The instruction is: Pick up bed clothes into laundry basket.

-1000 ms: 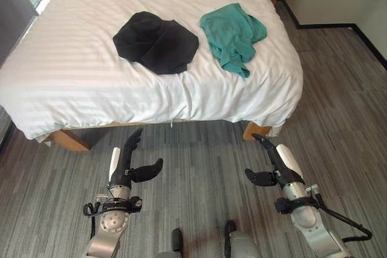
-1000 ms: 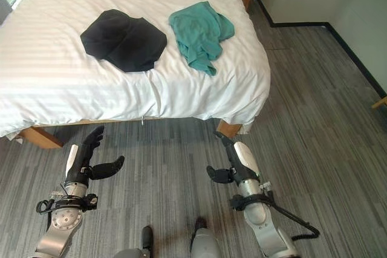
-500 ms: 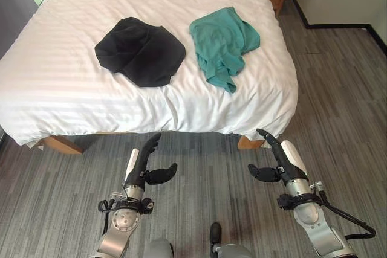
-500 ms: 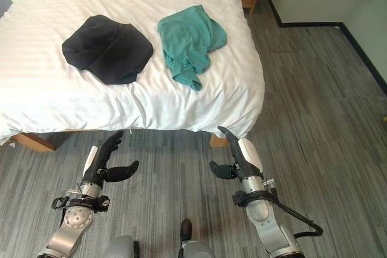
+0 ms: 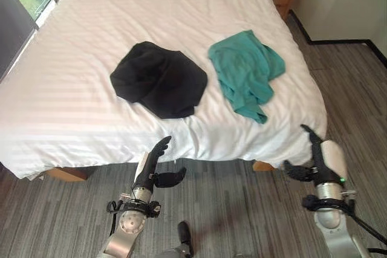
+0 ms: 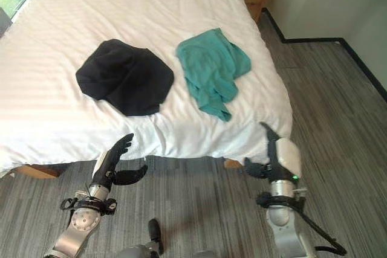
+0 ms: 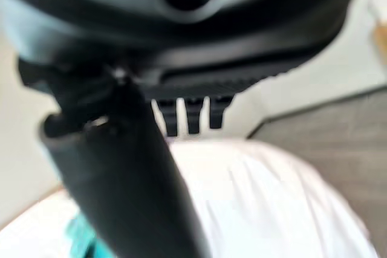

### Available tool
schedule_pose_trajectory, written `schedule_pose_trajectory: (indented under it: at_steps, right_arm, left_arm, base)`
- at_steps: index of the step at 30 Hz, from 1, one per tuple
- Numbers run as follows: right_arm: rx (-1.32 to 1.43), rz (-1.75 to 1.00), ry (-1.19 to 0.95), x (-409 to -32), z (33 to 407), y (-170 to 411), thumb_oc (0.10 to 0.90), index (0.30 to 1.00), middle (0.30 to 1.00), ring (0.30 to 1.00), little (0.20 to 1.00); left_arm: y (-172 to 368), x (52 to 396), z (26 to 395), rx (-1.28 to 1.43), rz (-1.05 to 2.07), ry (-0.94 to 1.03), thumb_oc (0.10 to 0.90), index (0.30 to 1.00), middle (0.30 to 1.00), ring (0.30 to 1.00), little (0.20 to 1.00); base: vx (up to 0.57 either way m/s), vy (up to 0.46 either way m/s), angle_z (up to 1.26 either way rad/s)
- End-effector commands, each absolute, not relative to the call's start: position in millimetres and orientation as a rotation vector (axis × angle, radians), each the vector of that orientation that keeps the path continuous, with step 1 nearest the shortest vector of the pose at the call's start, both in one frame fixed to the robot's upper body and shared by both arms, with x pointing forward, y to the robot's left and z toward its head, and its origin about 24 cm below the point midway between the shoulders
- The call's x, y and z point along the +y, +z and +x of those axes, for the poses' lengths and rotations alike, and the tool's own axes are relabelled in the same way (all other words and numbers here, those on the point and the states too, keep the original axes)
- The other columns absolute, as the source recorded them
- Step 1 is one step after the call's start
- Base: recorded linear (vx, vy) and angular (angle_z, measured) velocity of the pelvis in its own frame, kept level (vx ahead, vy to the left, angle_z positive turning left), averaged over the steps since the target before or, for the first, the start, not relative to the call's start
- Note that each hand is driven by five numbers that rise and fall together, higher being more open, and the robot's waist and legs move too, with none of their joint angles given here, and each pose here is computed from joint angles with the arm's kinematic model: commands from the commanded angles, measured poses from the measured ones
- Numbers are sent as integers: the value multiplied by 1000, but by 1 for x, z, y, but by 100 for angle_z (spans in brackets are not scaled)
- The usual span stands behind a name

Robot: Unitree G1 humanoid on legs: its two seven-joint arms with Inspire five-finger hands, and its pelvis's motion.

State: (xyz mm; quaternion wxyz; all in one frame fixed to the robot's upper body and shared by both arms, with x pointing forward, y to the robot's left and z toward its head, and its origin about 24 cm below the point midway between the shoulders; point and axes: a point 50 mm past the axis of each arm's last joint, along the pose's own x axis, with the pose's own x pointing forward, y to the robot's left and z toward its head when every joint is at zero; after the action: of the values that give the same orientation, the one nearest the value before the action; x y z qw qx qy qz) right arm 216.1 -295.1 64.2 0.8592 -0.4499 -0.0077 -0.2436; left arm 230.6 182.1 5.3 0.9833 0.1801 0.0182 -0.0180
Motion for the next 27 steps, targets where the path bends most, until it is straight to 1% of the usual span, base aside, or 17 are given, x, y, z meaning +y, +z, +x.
schedule_pose_trajectory:
  at_steps: [1, 2, 3, 6, 10, 14, 20, 23, 27]
  right_arm:
    - [-412, -944, -838, -314, 243, 155, 800, 900, 900, 900, 900]
    - [-443, -942, -907, -329, 247, 173, 800, 900, 900, 900, 900]
    - [-468, -950, -927, -335, 250, 186, 800, 900, 900, 900, 900]
    - [-521, -971, -917, -341, 260, 212, 800, 900, 900, 900, 900]
    - [-507, -1086, -869, -350, 271, 236, 800, 900, 900, 900, 900]
    - [-432, -1171, -769, -352, 292, 241, 800, 900, 900, 900, 900]
    - [-352, -1285, -608, -340, 321, 241, 800, 900, 900, 900, 900]
    - [-305, -1298, -544, -330, 337, 232, 800, 900, 900, 900, 900]
    - [-249, -1287, -506, -323, 348, 219, 800, 900, 900, 900, 900]
  left_arm:
    - [39, 195, 239, -140, 374, 22, 800, 900, 900, 900, 900]
    - [37, 203, 236, -121, 376, 36, 800, 900, 900, 900, 900]
    - [34, 207, 233, -102, 369, 43, 800, 900, 900, 900, 900]
    - [26, 216, 229, -52, 342, 69, 800, 900, 900, 900, 900]
    - [15, 222, 227, 0, 318, 82, 800, 900, 900, 900, 900]
    - [10, 219, 226, 18, 322, 56, 800, 900, 900, 900, 900]
    - [-13, 225, 204, 129, 258, 108, 800, 900, 900, 900, 900]
    - [-22, 226, 196, 172, 243, 112, 800, 900, 900, 900, 900]
    - [-25, 225, 198, 187, 236, 111, 800, 900, 900, 900, 900]
  base:
    - [289, -58, 20]
    - [260, -103, 14]
    - [350, -148, 28]
    - [297, -103, 34]
    - [294, -120, 63]
    - [204, -137, 63]
    - [151, -147, 18]
    - [37, -94, 17]
    - [-19, -38, 21]
